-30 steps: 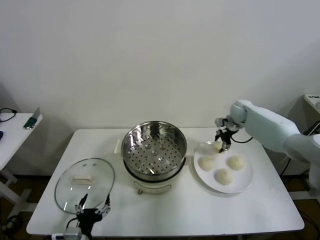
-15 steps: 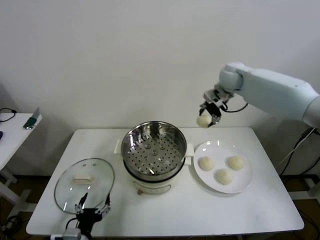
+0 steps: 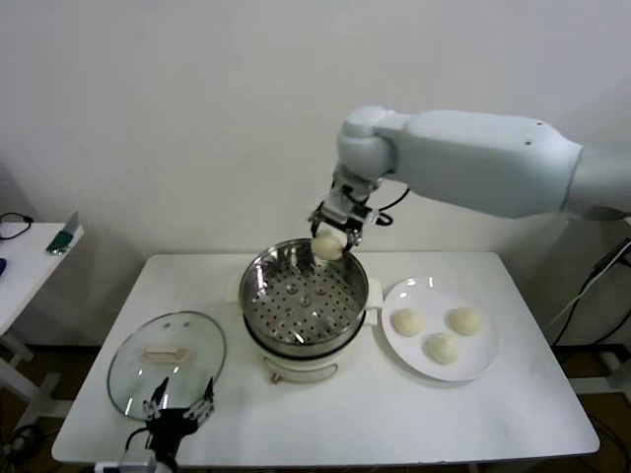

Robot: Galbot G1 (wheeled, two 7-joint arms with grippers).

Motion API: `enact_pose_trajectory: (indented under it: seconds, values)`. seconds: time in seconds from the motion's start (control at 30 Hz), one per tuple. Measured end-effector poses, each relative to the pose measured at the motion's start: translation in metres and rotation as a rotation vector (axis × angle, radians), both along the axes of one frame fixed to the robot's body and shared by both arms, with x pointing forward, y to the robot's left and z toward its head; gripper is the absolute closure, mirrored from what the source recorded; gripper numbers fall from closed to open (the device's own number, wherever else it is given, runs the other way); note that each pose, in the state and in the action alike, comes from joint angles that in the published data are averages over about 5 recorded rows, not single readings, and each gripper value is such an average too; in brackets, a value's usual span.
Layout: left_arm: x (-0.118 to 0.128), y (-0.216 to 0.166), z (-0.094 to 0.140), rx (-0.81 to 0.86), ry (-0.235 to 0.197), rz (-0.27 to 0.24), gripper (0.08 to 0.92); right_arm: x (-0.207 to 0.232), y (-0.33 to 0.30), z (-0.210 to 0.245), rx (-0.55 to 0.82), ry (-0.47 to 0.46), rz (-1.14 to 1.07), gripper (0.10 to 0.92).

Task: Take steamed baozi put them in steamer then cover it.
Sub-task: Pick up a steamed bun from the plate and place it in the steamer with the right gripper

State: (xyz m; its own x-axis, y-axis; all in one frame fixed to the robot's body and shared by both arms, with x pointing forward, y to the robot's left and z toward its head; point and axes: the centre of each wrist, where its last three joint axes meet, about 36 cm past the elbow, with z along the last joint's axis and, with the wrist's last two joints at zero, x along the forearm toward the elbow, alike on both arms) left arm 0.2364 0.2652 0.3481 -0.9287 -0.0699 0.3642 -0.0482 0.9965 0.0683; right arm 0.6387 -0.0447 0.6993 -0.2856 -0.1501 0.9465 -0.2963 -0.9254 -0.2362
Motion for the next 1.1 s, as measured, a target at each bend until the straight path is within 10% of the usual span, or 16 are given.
enact_pose_trajectory:
  seconds: [0.7, 1.1]
  values:
    - [0.001, -0.001, -0.002, 0.003, -0.002, 0.005, 0.177, 0.020, 0.022, -0.111, 0.002, -0.088, 0.116, 0.332]
    - [0.001, -0.003, -0.001, 0.000, -0.008, 0.001, 0.177, 0.024, 0.017, -0.114, 0.011, -0.069, 0.127, 0.200]
